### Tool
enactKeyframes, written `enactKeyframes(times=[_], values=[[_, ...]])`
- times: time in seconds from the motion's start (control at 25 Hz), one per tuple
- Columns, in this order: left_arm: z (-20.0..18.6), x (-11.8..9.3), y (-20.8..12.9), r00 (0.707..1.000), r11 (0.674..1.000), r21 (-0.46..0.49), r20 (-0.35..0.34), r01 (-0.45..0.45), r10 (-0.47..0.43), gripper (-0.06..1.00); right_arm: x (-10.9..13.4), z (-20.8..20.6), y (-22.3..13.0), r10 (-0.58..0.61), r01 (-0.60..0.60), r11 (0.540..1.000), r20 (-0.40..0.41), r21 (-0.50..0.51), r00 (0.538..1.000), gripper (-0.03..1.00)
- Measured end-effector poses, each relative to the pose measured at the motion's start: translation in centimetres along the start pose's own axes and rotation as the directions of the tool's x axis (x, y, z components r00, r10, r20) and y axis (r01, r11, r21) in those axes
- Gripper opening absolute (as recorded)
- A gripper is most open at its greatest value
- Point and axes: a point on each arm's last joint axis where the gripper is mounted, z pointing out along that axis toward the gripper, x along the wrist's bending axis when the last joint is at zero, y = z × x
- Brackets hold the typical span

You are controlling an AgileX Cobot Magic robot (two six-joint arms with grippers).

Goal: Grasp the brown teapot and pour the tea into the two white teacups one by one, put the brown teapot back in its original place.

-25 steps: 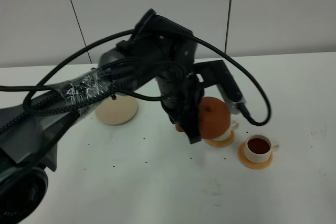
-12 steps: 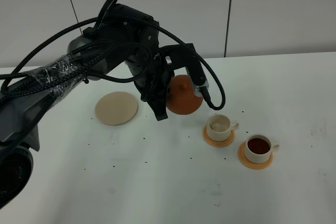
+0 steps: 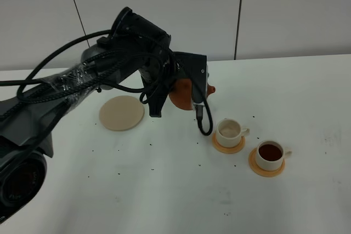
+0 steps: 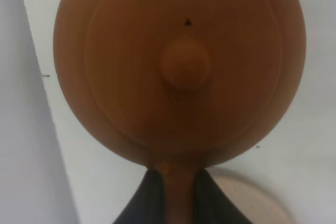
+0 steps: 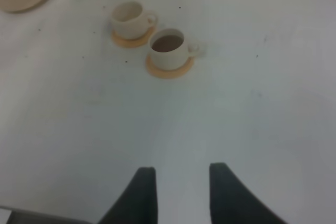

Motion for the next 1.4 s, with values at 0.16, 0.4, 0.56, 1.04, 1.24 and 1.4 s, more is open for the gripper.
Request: enactKeyframes(times=[0.16,0.4,0.56,1.04,1.24,1.4], values=[[0.6,0.4,0.7,0.992,0.994,-0.026,-0.071,-0.107,0.105,0.17,0.0,0.0,0.0,0.0,0.0,1.0,0.0,0.0,1.0,0.24],[0.3,0.7,2.0,0.953,0.961,-0.046,-0.148,-0.273,0.264,0.17,0.0,0.0,0.0,0.0,0.0,1.0,0.0,0.0,1.0,0.24],[0.3,0.6,2.2,0.93,0.938,-0.039,-0.151,-0.344,0.335,0.17,0.0,0.0,0.0,0.0,0.0,1.0,0.0,0.0,1.0,0.24],[3.2,-1.1,3.8,0.877,0.881,-0.016,-0.108,-0.472,0.468,0.17,0.0,0.0,0.0,0.0,0.0,1.0,0.0,0.0,1.0,0.24],[2.9,-0.9,4.6,0.847,0.858,0.009,-0.151,-0.514,0.509,0.17,0.0,0.0,0.0,0.001,-0.001,1.0,0.0,0.0,1.0,0.24],[2.7,-0.9,5.0,0.816,0.831,0.045,-0.164,-0.555,0.554,0.17,0.0,0.0,0.0,0.001,-0.001,1.0,0.0,0.0,1.0,0.24]])
